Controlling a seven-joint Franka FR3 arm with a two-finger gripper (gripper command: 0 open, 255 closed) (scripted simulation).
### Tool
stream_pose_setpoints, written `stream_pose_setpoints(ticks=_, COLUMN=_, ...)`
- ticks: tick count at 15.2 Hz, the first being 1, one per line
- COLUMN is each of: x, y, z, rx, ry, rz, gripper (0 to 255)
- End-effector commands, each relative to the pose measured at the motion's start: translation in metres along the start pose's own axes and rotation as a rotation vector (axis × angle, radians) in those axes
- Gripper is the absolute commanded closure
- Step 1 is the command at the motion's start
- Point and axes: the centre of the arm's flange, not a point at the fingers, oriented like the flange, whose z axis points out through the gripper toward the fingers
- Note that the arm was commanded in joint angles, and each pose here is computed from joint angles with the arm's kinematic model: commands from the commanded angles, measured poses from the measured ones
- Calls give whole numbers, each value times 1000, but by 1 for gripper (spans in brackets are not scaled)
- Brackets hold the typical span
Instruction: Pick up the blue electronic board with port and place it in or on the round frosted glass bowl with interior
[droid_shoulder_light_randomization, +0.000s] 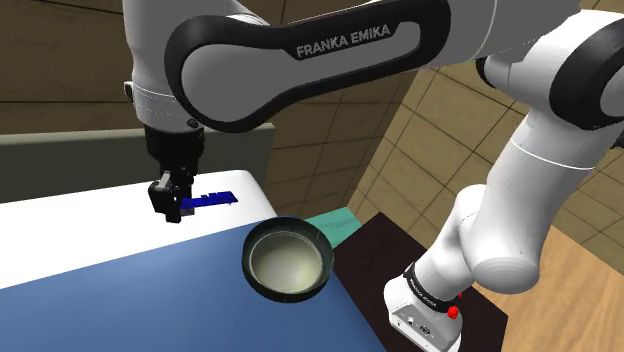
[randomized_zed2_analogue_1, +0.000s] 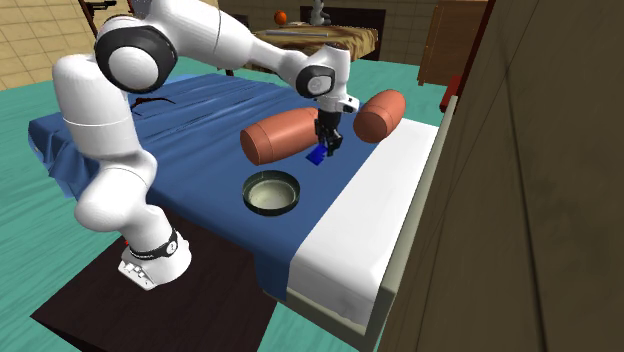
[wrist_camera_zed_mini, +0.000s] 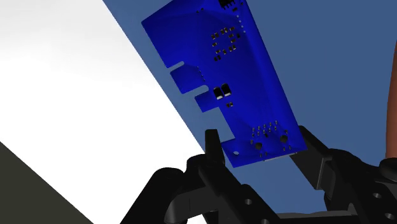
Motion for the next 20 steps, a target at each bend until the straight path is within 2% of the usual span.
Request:
stream_pose_setpoints(ticks=1, x=-27, y=-4, z=1, rx=0, ry=0, rz=1, gripper=255)
stream_pose_setpoints(ticks=13, x=-185, y=-26, z=1, rx=0, ry=0, rz=1, gripper=255)
stream_pose_setpoints(ticks=20, x=-184, y=-23, z=37, rx=0, ry=0, rz=1, gripper=255)
